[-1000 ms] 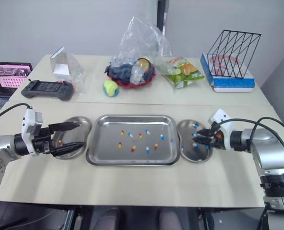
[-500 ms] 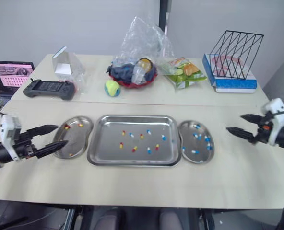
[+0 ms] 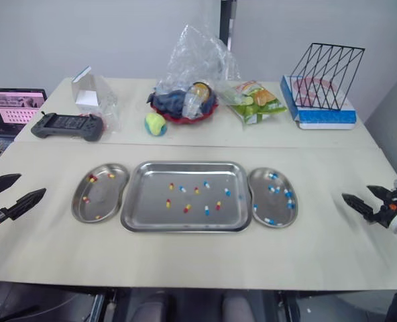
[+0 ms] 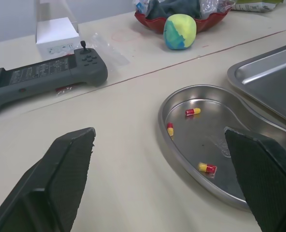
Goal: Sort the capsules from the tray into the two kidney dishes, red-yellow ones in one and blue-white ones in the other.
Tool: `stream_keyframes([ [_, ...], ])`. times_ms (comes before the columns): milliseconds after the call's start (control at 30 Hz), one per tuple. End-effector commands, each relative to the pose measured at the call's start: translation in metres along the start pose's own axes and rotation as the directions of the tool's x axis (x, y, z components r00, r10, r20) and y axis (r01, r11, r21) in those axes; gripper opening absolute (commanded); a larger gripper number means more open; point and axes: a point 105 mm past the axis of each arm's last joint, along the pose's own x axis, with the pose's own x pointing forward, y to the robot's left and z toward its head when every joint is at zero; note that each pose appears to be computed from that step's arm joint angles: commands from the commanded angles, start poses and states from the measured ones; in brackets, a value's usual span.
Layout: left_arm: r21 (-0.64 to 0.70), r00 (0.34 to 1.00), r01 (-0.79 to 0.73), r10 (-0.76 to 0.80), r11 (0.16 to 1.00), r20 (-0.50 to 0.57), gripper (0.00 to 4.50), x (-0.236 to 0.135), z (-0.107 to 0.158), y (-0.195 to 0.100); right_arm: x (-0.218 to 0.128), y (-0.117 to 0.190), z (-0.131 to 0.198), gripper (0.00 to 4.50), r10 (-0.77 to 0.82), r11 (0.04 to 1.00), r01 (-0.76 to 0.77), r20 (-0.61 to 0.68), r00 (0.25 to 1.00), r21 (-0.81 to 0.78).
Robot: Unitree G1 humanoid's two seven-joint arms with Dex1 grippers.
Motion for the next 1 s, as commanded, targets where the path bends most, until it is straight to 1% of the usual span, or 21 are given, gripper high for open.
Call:
stream_keyframes([
  [33,0.037,0.999,-0.03,0.029,0.999,0.02,4.5,-0.002,0.005,0.003,-0.001,-0.002,0.021,4.49,-0.008,0.999,0.011,0.087,0.996,-0.04],
  [267,0.026,1.0,-0.023,0.022,0.999,0.022,4.5,0.0,0.0,0.001,0.0,0.0,0.026,4.49,0.003,0.999,0.002,0.095,0.995,-0.053],
  [367,0.016,1.0,-0.013,0.013,1.0,0.027,4.5,0.003,0.0,-0.001,0.001,0.003,0.028,4.49,0.026,0.999,-0.023,0.096,0.995,-0.03],
  [467,0.016,1.0,-0.002,0.002,1.0,0.026,4.5,0.006,0.001,-0.002,0.003,0.005,0.042,4.49,0.041,0.999,-0.039,0.137,0.99,-0.016],
  [533,0.013,0.999,0.006,-0.006,1.0,0.032,4.5,0.007,0.004,-0.002,0.005,0.009,0.047,4.49,0.07,0.997,-0.067,0.138,0.988,-0.028],
  [600,0.009,0.998,0.038,-0.039,0.999,0.044,4.5,0.011,0.01,-0.007,0.01,0.025,0.059,4.49,0.15,0.986,-0.139,0.138,0.979,-0.086],
  [733,0.004,0.995,0.088,-0.088,0.996,0.055,4.5,0.018,0.016,-0.016,0.015,0.057,0.078,4.49,0.305,0.95,-0.291,0.142,0.942,-0.11],
  [800,0.002,0.991,0.12,-0.12,0.993,0.066,4.5,0.022,0.021,-0.025,0.016,0.084,0.088,4.49,0.422,0.902,-0.404,0.116,0.899,-0.148],
  [867,0.002,0.987,0.142,-0.142,0.99,0.071,4.5,0.025,0.025,-0.033,0.018,0.101,0.096,4.49,0.486,0.87,-0.469,0.103,0.868,-0.153],
  [967,0.018,0.983,0.179,-0.18,0.984,0.048,4.5,0.034,0.029,-0.051,0.014,0.136,0.106,4.49,0.637,0.767,-0.626,0.049,0.769,-0.14],
  [1000,0.029,0.983,0.177,-0.178,0.984,0.039,4.5,0.037,0.03,-0.055,0.013,0.142,0.108,4.49,0.664,0.744,-0.654,0.038,0.747,-0.137],
])
